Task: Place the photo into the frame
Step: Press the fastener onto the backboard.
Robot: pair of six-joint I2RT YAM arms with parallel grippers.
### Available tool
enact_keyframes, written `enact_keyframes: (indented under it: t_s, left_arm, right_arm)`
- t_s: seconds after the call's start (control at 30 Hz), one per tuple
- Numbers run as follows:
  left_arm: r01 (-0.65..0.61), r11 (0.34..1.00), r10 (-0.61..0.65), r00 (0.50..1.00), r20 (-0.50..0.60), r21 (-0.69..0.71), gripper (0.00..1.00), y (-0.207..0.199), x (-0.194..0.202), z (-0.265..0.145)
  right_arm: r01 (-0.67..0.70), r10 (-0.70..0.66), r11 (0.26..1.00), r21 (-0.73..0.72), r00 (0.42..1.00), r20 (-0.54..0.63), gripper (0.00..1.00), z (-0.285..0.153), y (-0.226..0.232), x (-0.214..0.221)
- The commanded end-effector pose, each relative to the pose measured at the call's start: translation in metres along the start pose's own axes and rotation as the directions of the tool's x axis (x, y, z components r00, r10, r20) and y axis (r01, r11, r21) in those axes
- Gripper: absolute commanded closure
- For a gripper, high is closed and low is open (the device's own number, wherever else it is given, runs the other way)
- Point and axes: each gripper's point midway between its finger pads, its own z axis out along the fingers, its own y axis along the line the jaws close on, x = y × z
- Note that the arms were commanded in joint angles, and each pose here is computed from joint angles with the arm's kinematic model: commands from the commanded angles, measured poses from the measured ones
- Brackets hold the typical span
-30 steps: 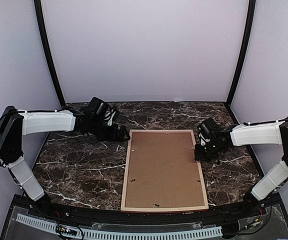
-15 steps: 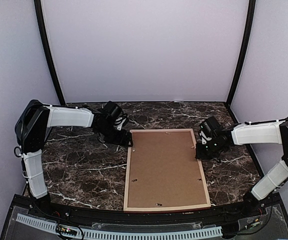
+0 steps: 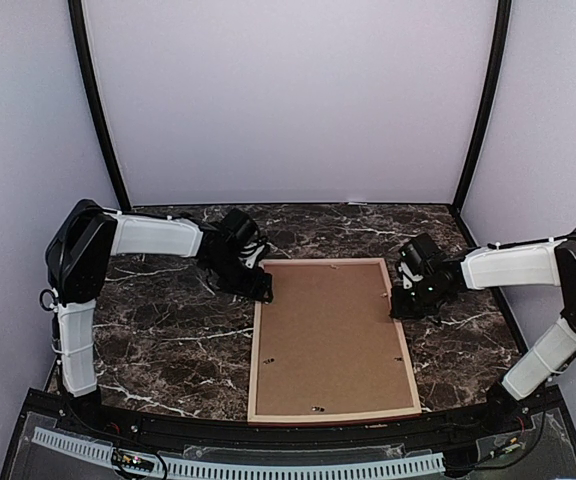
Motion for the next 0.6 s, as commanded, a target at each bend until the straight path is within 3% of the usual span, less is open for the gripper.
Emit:
enact_keyframes:
  t_s: [0.0, 0.57]
  left_arm:
    - [-0.019, 1.000, 0.019, 1.000, -0.011, -0.022, 0.28, -0.002, -0.002, -0.003]
    - [-0.073, 0.991, 0.065, 0.996, -0.068, -0.109, 0.45, -0.002, 0.015, 0.006]
  right_arm:
    - [0.031, -0.027, 0.997, -0.067, 0.998, 0.059, 0.92, -0.002, 0.015, -0.018]
    - [0.035, -0.032, 0.997, -0.063, 0.998, 0.058, 0.92, -0.003, 0.011, -0.019]
